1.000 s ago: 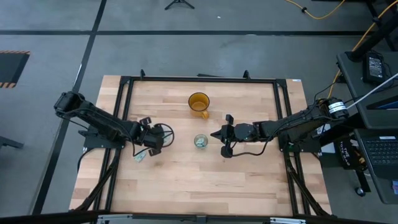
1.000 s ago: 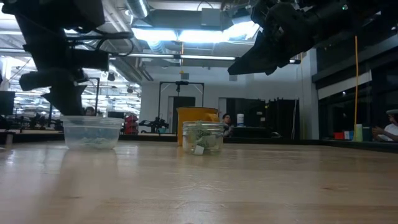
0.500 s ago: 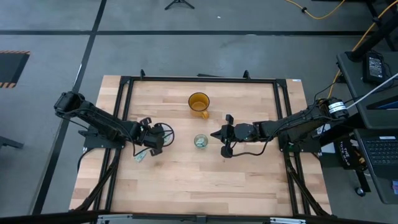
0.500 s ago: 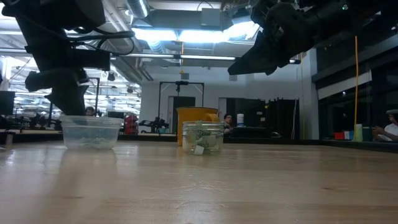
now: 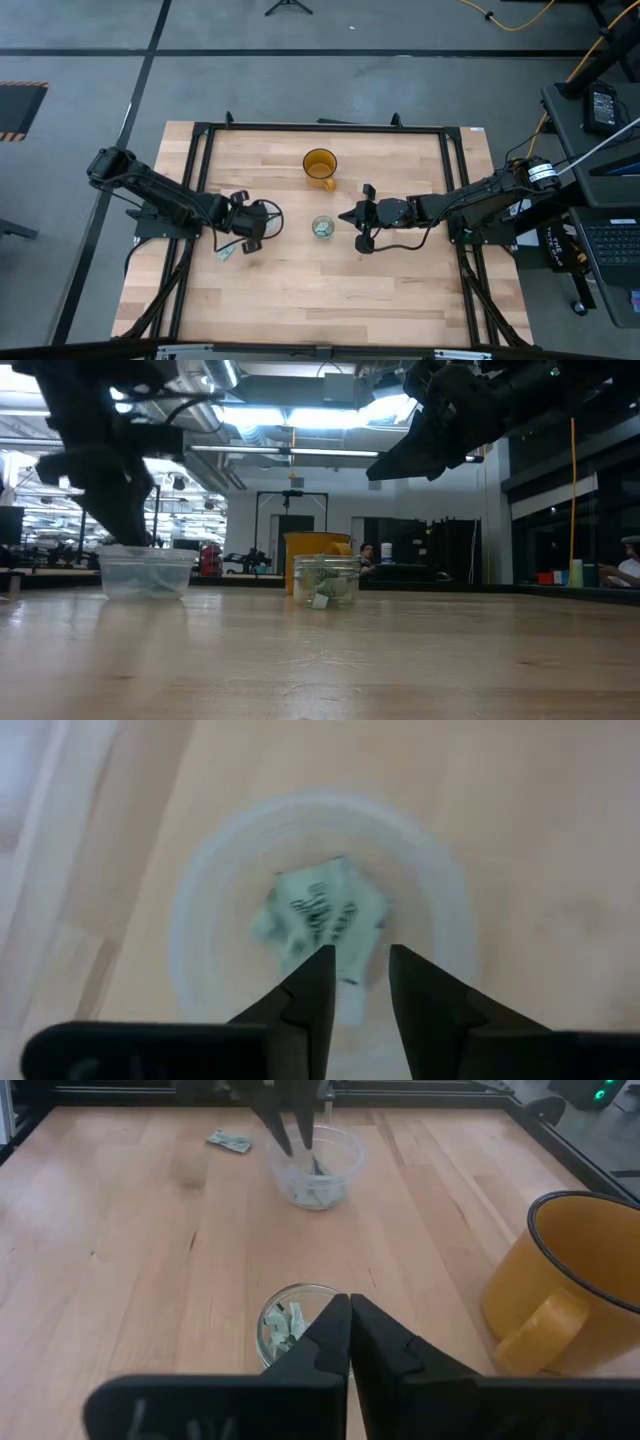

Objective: Pick and place Stevia / Truvia into bins
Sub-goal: Put the stevia packet into the plastic tupperware

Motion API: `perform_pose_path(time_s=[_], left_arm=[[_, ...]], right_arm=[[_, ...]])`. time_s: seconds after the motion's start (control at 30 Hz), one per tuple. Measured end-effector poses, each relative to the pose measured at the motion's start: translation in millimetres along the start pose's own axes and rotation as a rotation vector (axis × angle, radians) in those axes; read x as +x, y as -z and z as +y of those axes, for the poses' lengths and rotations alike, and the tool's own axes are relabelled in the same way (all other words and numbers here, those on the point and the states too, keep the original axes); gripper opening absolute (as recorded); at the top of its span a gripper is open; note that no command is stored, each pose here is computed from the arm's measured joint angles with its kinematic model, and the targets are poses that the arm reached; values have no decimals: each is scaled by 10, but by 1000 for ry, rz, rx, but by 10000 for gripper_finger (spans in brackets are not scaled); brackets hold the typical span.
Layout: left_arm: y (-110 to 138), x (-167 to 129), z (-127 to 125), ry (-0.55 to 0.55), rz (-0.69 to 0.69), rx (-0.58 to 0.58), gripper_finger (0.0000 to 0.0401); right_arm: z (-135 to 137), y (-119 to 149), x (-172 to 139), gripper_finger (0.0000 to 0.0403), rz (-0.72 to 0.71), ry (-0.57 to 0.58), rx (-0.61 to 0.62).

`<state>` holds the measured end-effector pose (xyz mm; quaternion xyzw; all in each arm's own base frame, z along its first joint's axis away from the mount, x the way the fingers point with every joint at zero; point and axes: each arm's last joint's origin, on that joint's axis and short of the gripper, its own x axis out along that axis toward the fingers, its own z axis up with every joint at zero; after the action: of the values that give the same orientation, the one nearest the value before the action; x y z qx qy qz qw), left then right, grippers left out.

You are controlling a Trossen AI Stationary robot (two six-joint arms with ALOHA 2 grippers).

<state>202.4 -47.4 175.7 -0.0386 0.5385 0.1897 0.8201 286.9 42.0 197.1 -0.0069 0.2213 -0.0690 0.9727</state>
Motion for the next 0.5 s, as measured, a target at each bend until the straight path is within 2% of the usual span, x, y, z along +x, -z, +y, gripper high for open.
perform_pose_path(time_s=[0.3, 0.5], left_arm=[[-197, -184, -81, 136, -14, 77, 87], [-103, -227, -137, 216, 103, 34, 78]], right_arm=[[0, -1, 0, 13, 0, 0, 1], [0, -1, -1, 13, -1, 0, 3]])
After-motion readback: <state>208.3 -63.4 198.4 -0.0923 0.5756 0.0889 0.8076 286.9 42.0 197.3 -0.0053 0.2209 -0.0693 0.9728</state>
